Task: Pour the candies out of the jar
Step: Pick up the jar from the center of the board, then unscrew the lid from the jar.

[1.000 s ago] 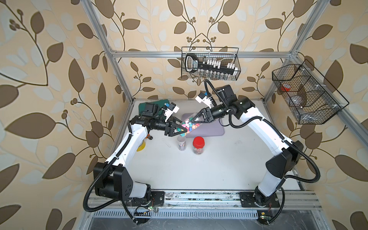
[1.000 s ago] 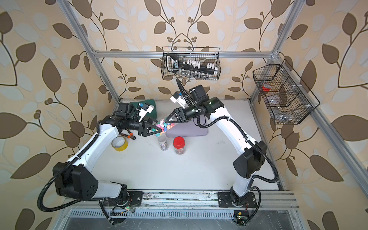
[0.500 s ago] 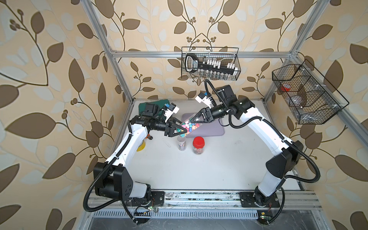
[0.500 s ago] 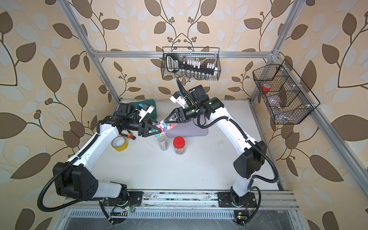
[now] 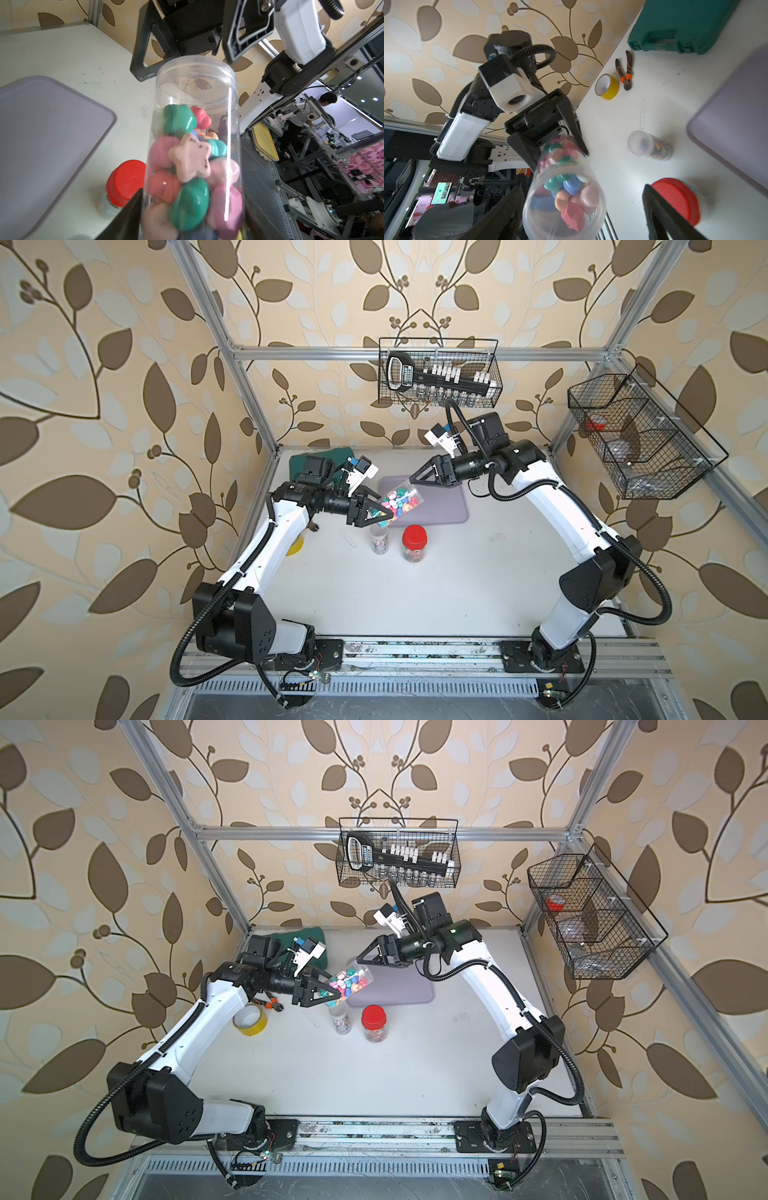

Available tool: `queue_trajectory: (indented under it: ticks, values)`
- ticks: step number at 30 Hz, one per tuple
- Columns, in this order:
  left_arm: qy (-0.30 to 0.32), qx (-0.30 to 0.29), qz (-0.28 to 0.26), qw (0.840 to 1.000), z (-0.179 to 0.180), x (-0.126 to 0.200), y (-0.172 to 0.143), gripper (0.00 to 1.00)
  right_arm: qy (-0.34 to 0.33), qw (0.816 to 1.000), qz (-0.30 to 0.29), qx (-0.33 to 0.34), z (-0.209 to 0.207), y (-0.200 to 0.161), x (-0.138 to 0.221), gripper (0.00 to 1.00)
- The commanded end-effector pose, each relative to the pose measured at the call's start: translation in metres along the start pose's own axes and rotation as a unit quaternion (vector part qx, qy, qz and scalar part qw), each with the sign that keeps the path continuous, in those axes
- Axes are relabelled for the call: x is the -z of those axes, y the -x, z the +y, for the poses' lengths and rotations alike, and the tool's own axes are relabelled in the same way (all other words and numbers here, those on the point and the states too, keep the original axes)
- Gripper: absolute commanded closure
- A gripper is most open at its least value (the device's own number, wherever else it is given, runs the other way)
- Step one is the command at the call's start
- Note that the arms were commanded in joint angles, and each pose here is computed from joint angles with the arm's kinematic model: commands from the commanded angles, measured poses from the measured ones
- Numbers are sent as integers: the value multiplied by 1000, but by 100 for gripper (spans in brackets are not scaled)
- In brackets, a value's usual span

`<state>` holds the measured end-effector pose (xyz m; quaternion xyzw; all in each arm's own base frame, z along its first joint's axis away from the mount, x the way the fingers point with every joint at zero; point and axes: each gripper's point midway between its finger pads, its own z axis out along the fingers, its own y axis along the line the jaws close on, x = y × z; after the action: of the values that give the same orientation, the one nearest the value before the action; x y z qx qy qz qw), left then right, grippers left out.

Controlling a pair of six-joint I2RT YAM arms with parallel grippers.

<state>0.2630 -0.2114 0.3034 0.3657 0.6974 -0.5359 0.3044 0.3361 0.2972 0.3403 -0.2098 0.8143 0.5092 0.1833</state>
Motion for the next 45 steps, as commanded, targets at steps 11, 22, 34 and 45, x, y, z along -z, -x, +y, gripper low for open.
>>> queue_trajectory:
  ticks: [11, 22, 34, 45]
  values:
    - [72, -93, -51, 992, -9, 5, 37, 44, 44, 999, -19, -1, -3, -11, 24, 16]
    - [44, -82, -40, 995, -17, -5, 35, 43, 106, 994, -8, 33, 25, -3, 27, 17]
    - [30, -81, -38, 995, -23, -6, 38, 43, 92, 995, 7, 24, 19, -1, 10, 19]
    - [22, -81, -37, 996, -26, -6, 40, 43, 97, 995, 21, 13, 14, 3, -3, 22]
